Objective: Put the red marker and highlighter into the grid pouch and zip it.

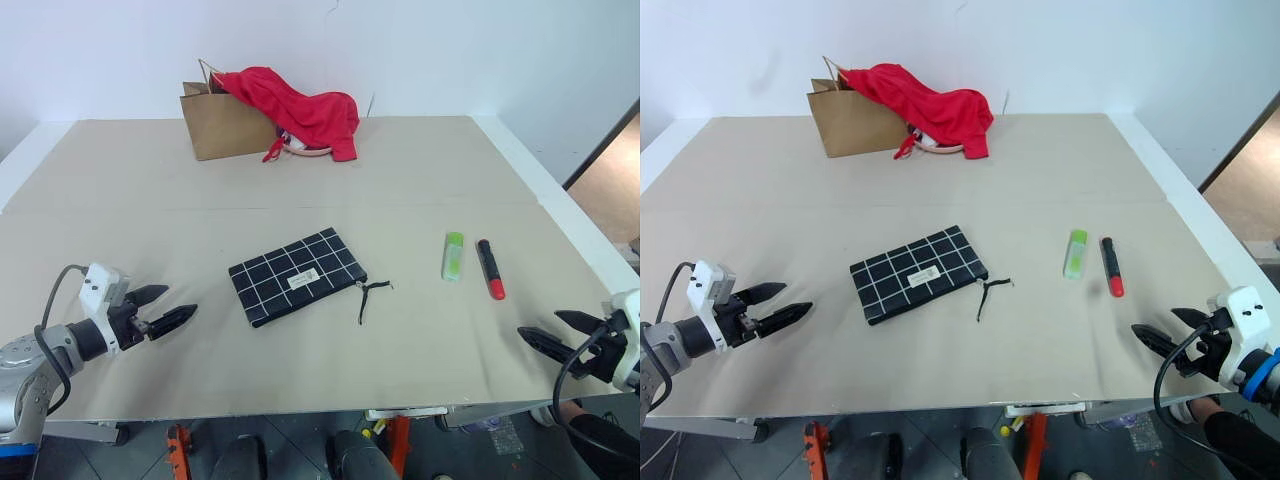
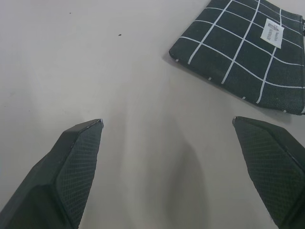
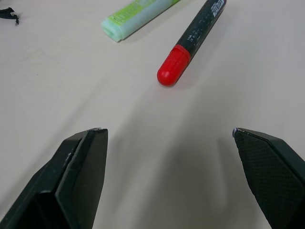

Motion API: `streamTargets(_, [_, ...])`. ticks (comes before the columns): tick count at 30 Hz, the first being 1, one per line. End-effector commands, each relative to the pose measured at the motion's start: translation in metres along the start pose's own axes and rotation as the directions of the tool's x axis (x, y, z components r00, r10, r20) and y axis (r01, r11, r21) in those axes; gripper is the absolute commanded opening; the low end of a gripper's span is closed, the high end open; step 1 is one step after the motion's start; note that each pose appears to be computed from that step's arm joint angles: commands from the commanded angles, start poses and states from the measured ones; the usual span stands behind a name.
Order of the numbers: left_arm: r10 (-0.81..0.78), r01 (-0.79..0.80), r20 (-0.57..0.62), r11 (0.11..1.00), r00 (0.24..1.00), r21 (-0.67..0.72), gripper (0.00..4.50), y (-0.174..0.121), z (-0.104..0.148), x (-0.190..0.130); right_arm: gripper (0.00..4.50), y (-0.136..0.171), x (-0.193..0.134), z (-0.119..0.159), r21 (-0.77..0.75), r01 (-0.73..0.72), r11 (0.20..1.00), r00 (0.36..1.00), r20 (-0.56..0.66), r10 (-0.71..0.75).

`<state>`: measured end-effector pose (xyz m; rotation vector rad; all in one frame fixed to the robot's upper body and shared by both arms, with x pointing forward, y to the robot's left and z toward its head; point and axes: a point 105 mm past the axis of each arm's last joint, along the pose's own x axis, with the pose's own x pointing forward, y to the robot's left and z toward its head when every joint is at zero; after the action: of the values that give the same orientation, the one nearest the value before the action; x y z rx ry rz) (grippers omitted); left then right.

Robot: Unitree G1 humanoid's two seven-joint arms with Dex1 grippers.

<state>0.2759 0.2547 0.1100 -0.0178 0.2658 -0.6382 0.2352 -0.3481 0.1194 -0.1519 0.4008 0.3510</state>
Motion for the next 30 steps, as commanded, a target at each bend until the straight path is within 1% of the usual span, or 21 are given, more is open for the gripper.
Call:
streamTargets(1, [0.003,-0.004,0.049,1.000,0.999,0.017,4.49,0.002,0.018,-0.001,4.50,-0.003,-0.001,0.012,-0.029,0.000,1.000,1.000,0.026,0.001])
streamTargets(8, [-0.090,0.090,0.049,0.996,0.995,0.013,4.49,-0.006,0.023,0.001,4.50,0.000,0.004,0.012,-0.027,-0.004,1.000,1.000,0.030,0.004])
streamTargets(14, [-0.095,0.094,0.005,0.993,0.995,0.065,4.49,0.003,0.011,0.003,4.50,0.004,0.008,0.014,-0.031,-0.017,0.999,0.999,0.033,0.018])
streamTargets(17, [-0.116,0.119,-0.027,0.969,0.993,0.215,4.49,0.005,0.007,0.002,4.50,0.007,0.011,0.017,-0.035,-0.031,0.999,0.999,0.037,0.032])
streamTargets(19, [-0.131,0.132,-0.025,0.938,0.991,0.320,4.49,0.004,0.010,0.002,4.50,0.008,0.012,0.019,-0.038,-0.041,0.998,0.998,0.039,0.042])
streamTargets(21, [-0.145,0.142,-0.022,0.909,0.989,0.393,4.49,0.004,0.013,0.002,4.50,0.010,0.014,0.023,-0.044,-0.055,0.997,0.997,0.051,0.057])
streamTargets(22, [-0.152,0.148,-0.026,0.889,0.988,0.433,4.50,0.003,0.014,0.003,4.26,0.011,0.015,0.026,-0.039,-0.064,0.997,0.996,0.064,0.067])
streamTargets(25, [-0.174,0.169,-0.040,0.841,0.984,0.514,4.50,0.002,0.015,0.003,3.36,0.018,0.017,0.035,-0.042,-0.109,0.993,0.989,0.095,0.112])
streamTargets(26, [-0.178,0.173,-0.042,0.828,0.983,0.533,4.50,0.001,0.015,0.004,2.99,0.021,0.018,0.038,-0.045,-0.121,0.992,0.987,0.102,0.125])
streamTargets(28, [-0.214,0.207,-0.060,0.777,0.975,0.594,4.50,-0.006,0.015,0.006,2.11,0.030,0.027,0.050,-0.030,-0.170,0.985,0.975,0.138,0.173])
streamTargets(29, [-0.239,0.240,-0.087,0.744,0.967,0.624,4.50,-0.011,0.012,0.008,1.95,0.038,0.034,0.057,-0.030,-0.210,0.977,0.965,0.156,0.212])
streamTargets(30, [-0.257,0.265,-0.109,0.717,0.960,0.645,4.50,-0.014,0.010,0.009,1.49,0.045,0.040,0.063,-0.034,-0.244,0.969,0.955,0.168,0.246])
